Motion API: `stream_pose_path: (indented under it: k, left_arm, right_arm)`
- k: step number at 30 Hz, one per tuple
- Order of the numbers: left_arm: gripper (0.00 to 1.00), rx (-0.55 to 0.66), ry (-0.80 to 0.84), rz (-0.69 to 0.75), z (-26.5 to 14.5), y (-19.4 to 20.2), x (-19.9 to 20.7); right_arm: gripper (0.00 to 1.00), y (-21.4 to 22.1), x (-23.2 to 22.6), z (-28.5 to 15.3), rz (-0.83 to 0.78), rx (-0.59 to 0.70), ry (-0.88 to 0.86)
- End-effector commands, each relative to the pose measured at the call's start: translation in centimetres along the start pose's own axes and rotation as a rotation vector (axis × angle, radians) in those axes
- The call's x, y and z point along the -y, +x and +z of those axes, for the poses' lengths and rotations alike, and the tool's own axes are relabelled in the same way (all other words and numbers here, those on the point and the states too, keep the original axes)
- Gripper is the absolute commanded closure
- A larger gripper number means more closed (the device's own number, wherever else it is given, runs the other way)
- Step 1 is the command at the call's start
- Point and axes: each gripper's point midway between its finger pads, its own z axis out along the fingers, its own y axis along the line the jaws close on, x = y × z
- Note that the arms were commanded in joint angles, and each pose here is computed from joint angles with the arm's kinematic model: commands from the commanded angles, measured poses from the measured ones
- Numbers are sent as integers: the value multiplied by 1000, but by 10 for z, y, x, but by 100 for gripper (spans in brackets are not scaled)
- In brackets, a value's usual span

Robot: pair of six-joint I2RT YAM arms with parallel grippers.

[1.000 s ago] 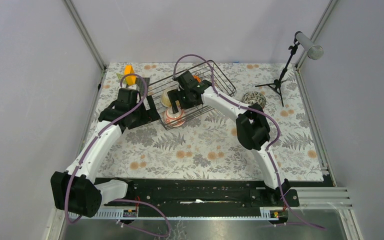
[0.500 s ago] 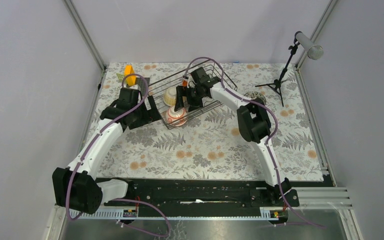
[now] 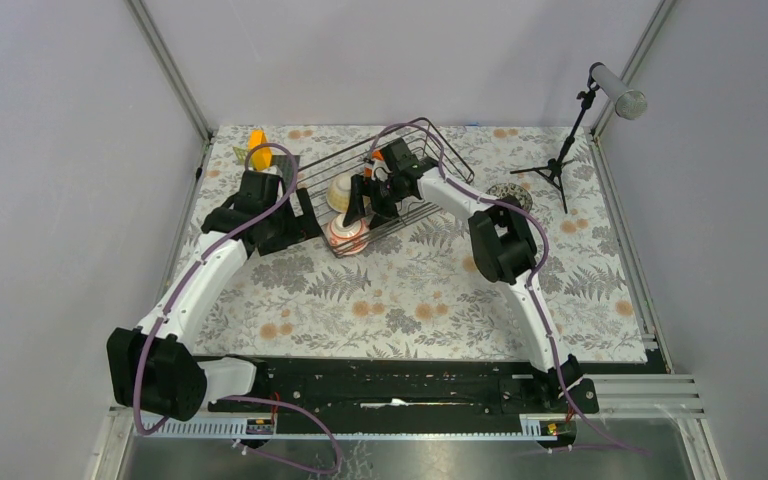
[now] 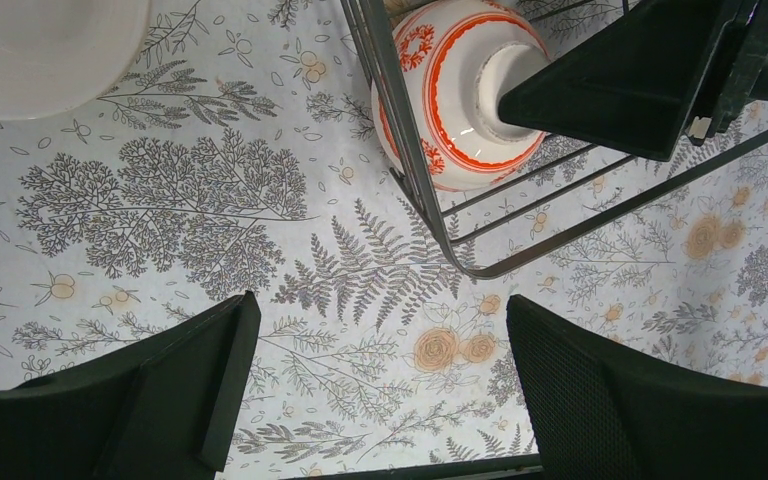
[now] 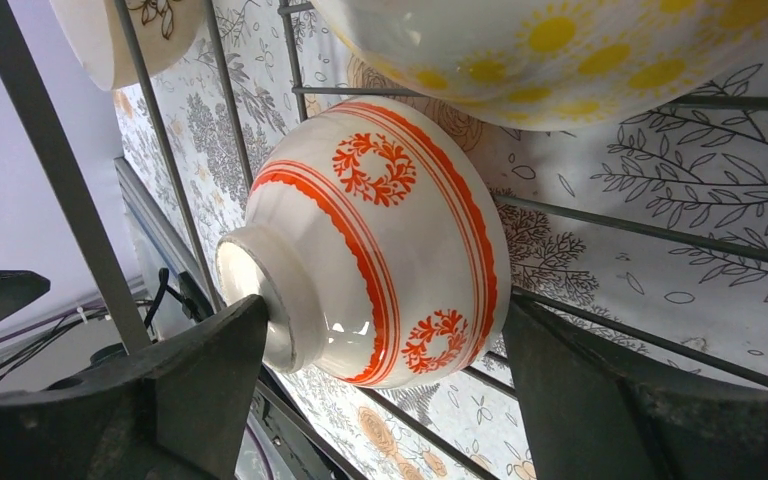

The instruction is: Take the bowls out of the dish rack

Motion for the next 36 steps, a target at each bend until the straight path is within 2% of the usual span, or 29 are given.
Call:
stream_pose_path:
  k: [1, 6, 21, 26, 36]
  left_arm:
    - [1, 46, 13, -1, -7, -14, 7]
    - [1, 42, 10, -1, -5, -16, 8]
    - [1, 40, 8, -17, -3, -19, 9]
    - [1, 46, 15, -21, -3, -20, 11]
    - [1, 44, 14, -17, -3, -20, 10]
  right_arm:
    - [10, 3, 28, 19, 21, 2, 54]
    - [17, -4, 11, 9, 13, 26, 20]
    - [36, -43, -43, -54, -116, 215, 32]
    - [39, -44, -49, -58, -119, 223, 24]
    - [40, -45, -54, -64, -121, 233, 20]
